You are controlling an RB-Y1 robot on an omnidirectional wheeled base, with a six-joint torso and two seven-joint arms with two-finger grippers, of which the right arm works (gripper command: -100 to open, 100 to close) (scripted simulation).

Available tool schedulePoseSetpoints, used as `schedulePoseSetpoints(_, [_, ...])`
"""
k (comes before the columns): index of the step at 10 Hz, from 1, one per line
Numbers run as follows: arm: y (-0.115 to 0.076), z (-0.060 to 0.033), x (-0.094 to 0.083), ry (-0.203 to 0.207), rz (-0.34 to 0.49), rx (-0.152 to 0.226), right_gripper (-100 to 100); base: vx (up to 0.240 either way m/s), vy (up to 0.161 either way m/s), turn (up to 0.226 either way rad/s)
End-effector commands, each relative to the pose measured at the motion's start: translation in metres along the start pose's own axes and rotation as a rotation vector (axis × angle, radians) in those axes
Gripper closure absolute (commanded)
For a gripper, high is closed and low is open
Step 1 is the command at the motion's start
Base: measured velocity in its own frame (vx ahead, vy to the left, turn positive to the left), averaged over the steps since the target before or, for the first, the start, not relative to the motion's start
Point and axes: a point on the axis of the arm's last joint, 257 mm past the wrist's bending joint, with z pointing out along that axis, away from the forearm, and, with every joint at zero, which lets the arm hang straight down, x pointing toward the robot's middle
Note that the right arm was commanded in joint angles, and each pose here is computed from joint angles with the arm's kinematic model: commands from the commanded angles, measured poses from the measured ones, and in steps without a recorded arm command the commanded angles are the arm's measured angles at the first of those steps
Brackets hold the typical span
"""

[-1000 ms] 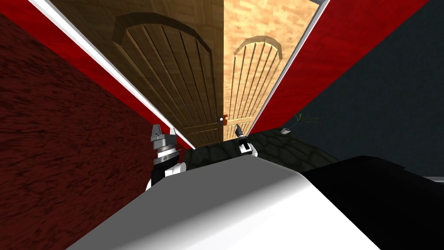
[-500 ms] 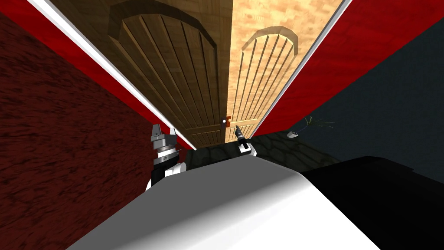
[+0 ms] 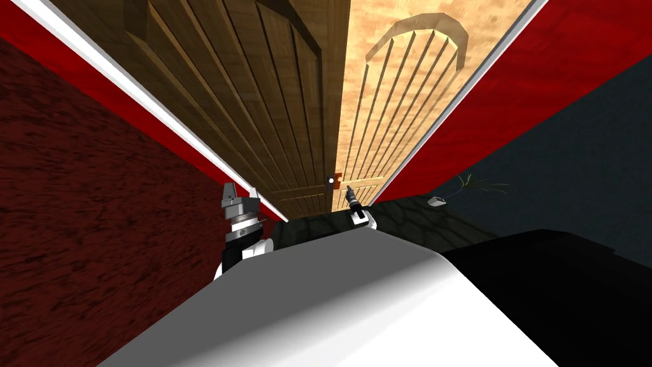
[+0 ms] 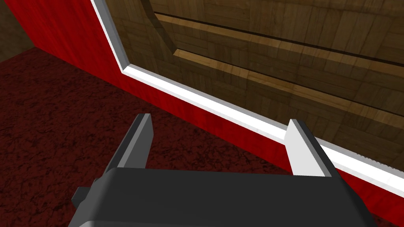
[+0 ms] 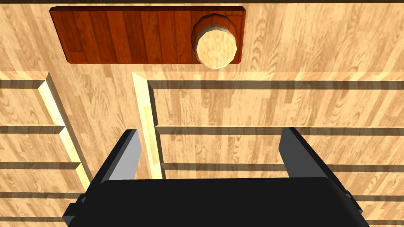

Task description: Pull the door open

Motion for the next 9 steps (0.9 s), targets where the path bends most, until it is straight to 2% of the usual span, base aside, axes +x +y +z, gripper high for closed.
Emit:
schedulePoseSetpoints(1, [-0.004,-0.0046,-0.024,-0.028,-0.011,0.018,-100,-0.052,-0.005,-0.057])
schedulePoseSetpoints(4, [-0.018,-0.0188,-0.076,-0.096,-0.031,0.054,-100,-0.039,0.002,-0.023])
schedulePoseSetpoints(5, [-0.02,-0.0218,-0.087,-0.11,-0.034,0.06,-100,0.002,0.006,0.0])
schedulePoseSetpoints(7, [-0.024,-0.0314,-0.124,-0.158,-0.044,0.075,-100,0.051,0.007,0.022])
schedulePoseSetpoints(9, [-0.022,-0.0336,-0.143,-0.179,-0.044,0.073,-100,0.116,-0.005,0.065])
